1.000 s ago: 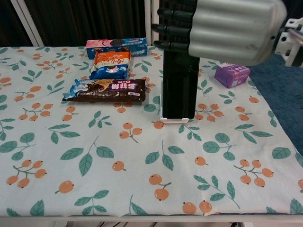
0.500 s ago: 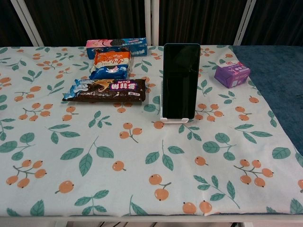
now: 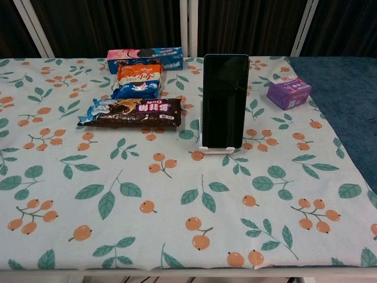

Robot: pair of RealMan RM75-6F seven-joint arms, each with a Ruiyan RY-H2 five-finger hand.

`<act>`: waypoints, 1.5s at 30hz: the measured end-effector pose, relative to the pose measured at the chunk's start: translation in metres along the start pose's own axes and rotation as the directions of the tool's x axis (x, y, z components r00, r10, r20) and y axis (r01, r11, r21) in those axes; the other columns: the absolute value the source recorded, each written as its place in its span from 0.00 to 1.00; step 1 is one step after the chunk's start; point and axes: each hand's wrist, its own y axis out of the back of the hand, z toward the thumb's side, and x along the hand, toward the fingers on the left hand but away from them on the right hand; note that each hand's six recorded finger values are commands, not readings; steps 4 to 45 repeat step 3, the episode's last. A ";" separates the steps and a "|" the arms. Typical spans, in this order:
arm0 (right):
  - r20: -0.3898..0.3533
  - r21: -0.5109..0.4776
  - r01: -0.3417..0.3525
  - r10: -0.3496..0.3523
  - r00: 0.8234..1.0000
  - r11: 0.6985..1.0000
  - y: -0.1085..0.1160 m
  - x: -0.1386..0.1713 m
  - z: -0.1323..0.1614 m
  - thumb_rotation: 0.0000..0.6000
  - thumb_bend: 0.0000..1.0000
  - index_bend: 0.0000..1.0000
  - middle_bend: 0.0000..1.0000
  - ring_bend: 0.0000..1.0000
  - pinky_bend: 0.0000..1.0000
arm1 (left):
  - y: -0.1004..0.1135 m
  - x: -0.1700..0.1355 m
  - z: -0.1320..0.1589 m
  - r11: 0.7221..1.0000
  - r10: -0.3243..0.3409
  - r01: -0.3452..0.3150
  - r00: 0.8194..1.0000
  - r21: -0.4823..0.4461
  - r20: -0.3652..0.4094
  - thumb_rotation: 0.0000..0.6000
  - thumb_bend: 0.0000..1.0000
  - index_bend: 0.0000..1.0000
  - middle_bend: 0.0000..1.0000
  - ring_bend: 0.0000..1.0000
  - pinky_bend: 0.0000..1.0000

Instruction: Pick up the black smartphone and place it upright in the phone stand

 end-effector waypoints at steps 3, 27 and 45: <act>-0.002 0.018 0.034 -0.034 0.999 0.999 0.002 0.000 0.001 1.00 0.18 0.00 0.00 0.00 0.00 | 0.003 0.000 0.000 1.000 0.015 -0.015 1.000 0.001 0.000 0.54 0.00 0.11 0.04 0.05 0.14; -0.002 0.018 0.034 -0.034 0.999 0.999 0.002 0.000 0.001 1.00 0.18 0.00 0.00 0.00 0.00 | 0.003 0.000 0.000 1.000 0.015 -0.015 1.000 0.001 0.000 0.54 0.00 0.11 0.04 0.05 0.14; -0.002 0.018 0.034 -0.034 0.999 0.999 0.002 0.000 0.001 1.00 0.18 0.00 0.00 0.00 0.00 | 0.003 0.000 0.000 1.000 0.015 -0.015 1.000 0.001 0.000 0.54 0.00 0.11 0.04 0.05 0.14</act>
